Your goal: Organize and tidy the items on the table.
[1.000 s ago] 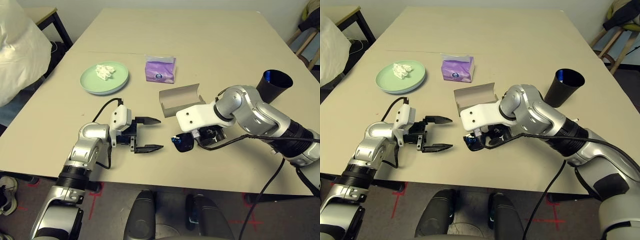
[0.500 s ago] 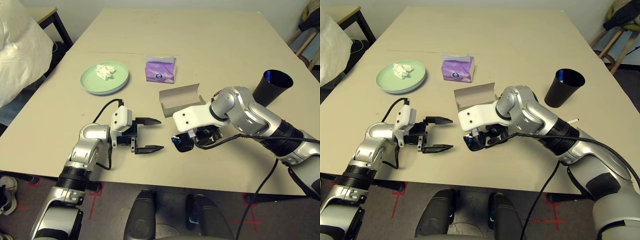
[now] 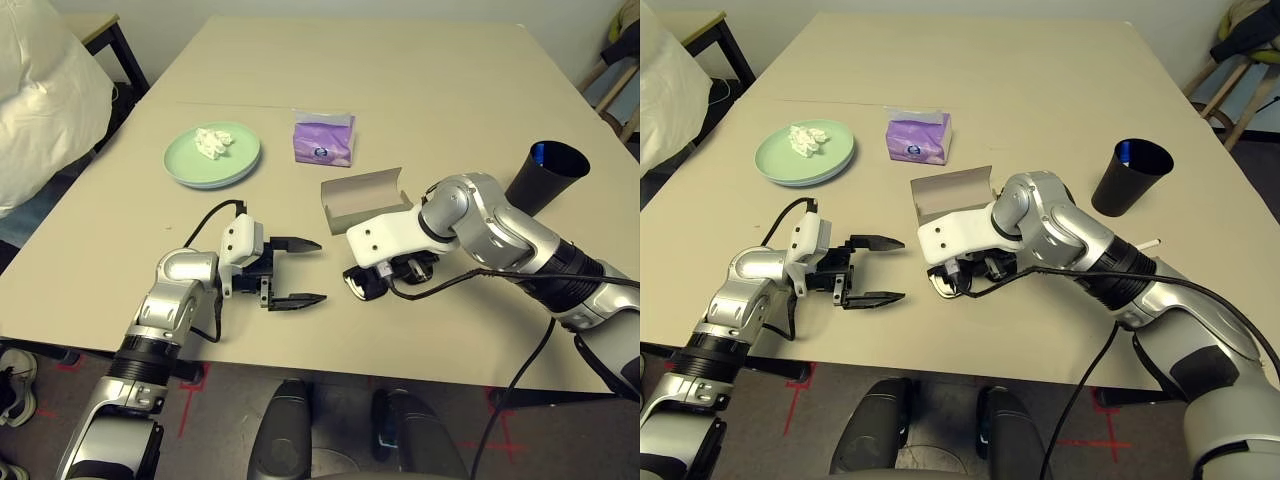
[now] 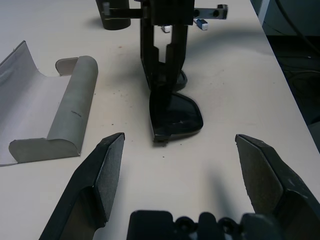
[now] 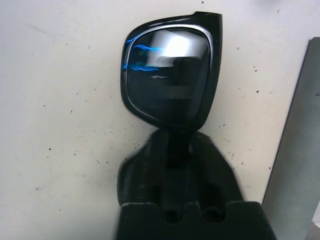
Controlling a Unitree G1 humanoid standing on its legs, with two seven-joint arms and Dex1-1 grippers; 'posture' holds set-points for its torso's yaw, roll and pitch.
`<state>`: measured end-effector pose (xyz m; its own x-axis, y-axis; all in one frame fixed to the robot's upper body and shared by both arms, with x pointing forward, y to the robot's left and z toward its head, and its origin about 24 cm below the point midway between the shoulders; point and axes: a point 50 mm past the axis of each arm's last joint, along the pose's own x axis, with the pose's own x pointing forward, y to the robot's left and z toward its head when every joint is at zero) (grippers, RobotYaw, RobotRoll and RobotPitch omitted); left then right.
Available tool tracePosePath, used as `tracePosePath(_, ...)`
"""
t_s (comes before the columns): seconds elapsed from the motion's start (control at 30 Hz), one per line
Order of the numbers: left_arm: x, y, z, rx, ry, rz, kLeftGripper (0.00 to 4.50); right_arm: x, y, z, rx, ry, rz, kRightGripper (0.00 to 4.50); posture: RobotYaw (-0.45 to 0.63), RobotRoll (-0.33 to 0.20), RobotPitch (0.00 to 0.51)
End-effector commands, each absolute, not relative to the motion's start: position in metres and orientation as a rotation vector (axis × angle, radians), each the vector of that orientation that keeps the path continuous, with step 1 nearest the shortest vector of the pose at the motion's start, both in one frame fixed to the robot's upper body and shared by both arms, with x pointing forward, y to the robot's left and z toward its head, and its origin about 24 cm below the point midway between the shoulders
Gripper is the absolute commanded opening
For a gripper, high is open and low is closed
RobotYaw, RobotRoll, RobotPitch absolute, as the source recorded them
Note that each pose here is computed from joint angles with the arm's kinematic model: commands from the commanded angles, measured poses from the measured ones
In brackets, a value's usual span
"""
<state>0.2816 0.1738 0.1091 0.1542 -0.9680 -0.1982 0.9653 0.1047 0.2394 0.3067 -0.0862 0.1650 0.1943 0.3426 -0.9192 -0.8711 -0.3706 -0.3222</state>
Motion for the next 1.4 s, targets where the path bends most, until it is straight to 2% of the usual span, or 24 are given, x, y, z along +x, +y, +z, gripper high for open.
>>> tracePosePath(0.03,0.278,0.172,0.108,0.367,-0.006,-1.446,4.5,0.307,-0.087,0.163,-1.387,0.548,1.419,0.41,0.28,0.0,0.135)
tracePosePath(0.3,0.279,0.172,0.108,0.365,-0.002,-1.445,4.5,0.307,-0.089,0.176,-1.379,0.522,1.413,0.41,0.27,0.0,0.129)
tracePosePath(0.63,0.284,0.174,0.113,0.37,-0.028,-1.406,4.5,0.309,-0.093,0.22,-1.377,0.38,1.348,0.41,0.26,0.0,0.122)
tracePosePath(0.93,0.294,0.173,0.129,0.322,-0.092,-1.328,4.5,0.332,-0.089,0.235,-1.448,0.261,1.203,0.41,0.26,0.0,0.114)
tracePosePath(1.4,0.294,0.178,0.135,0.321,-0.083,-1.307,4.5,0.377,-0.074,0.218,-1.508,0.253,1.066,0.41,0.29,0.0,0.113)
